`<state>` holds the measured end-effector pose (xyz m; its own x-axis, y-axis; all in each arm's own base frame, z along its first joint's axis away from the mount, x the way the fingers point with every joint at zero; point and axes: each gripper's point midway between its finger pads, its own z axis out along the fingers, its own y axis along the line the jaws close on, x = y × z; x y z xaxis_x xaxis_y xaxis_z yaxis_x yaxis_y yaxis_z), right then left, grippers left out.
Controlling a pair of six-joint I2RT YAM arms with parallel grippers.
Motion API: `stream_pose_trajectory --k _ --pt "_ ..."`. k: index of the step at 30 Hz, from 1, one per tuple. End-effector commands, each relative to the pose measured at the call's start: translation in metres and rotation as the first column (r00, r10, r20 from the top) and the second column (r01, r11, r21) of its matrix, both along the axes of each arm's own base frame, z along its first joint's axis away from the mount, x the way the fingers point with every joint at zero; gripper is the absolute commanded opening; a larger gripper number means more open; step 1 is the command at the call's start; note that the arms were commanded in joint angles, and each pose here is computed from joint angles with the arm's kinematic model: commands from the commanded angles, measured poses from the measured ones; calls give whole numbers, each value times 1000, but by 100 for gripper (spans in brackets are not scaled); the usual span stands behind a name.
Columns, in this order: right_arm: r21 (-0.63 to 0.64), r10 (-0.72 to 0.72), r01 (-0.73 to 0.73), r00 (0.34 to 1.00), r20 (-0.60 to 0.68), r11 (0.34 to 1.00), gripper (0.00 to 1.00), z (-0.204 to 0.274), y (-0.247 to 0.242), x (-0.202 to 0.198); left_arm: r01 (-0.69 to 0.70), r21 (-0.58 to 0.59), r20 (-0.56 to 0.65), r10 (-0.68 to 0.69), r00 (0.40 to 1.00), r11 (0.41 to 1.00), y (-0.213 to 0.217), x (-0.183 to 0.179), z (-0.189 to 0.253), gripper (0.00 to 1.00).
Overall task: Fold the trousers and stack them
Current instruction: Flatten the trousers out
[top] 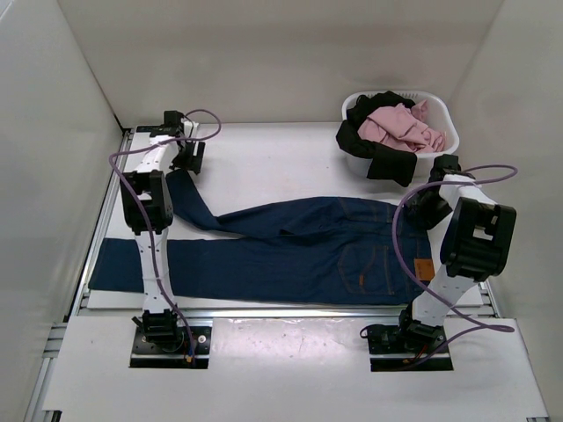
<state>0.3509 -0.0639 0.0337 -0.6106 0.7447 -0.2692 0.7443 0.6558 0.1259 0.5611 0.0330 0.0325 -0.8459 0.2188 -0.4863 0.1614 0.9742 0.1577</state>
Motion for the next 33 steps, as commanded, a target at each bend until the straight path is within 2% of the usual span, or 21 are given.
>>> stream_pose_trajectory --k 1,4,5,6,7,8,9,11,14,17,18,21,22,24,25,27,30,33 --pt "-25 25 -25 1000 1 999 64 5 0 -10 -44 -31 -31 43 999 999 8 -12 -2 92" --pt "-18 6 -6 1000 -6 1000 64 2 0 -10 3 -74 -108 -11 994 997 -2 -28 -22 81" --pt "-18 6 -6 1000 -7 1000 64 2 0 -10 6 -87 -133 -18 991 996 -5 -35 -27 72" --pt "-18 6 -6 1000 -7 1000 64 2 0 -10 19 -92 -147 -33 989 996 -6 -38 -28 66" --pt "-15 -3 2 1000 -7 1000 71 -2 0 -8 18 -104 -199 -38 979 994 -8 -50 -38 56" --pt "-13 -11 11 1000 -6 1000 71 -2 0 -5 21 -119 -211 -46 976 993 -11 -54 -38 43" --pt "-12 -11 11 1000 -6 1000 71 -2 0 -5 32 -126 -233 -61 970 991 -13 -58 -44 14" --pt "1 -17 17 1000 -16 1000 71 -7 1 -3 38 -156 -248 -77 966 987 -14 -64 -47 14" --pt "5 -26 26 999 -24 1000 71 -8 2 -5 68 -172 -186 -100 977 983 -17 -52 -22 14" --pt "5 -26 26 999 -24 1000 71 -8 2 -5 130 -141 -42 -137 990 981 -22 -27 32 14" --pt "5 -26 26 999 -24 1000 71 -8 2 -5 154 -116 51 -149 987 981 -21 -15 70 14" --pt "2 -26 26 1000 -5 1000 71 -2 1 -1 190 -39 201 -178 963 981 -15 -5 132 14" --pt "2 -26 26 1000 -4 1000 71 1 1 0 198 -8 294 -187 937 980 -15 -7 175 14" --pt "0 -26 26 1000 5 1000 71 4 1 1 207 0 360 -194 913 978 -10 -18 207 14" --pt "-2 -26 26 1000 14 1000 71 4 0 3 216 -7 384 -197 902 976 -10 -35 223 14" --pt "12 -32 32 999 1 999 71 1 4 -4 221 -37 378 -191 906 975 -5 -56 226 14" --pt "20 -29 29 999 15 999 71 2 6 -3 211 -80 310 -177 934 974 -2 -96 202 14" --pt "20 -29 29 999 15 999 71 2 6 -3 144 -119 196 -119 973 982 12 -140 157 14"
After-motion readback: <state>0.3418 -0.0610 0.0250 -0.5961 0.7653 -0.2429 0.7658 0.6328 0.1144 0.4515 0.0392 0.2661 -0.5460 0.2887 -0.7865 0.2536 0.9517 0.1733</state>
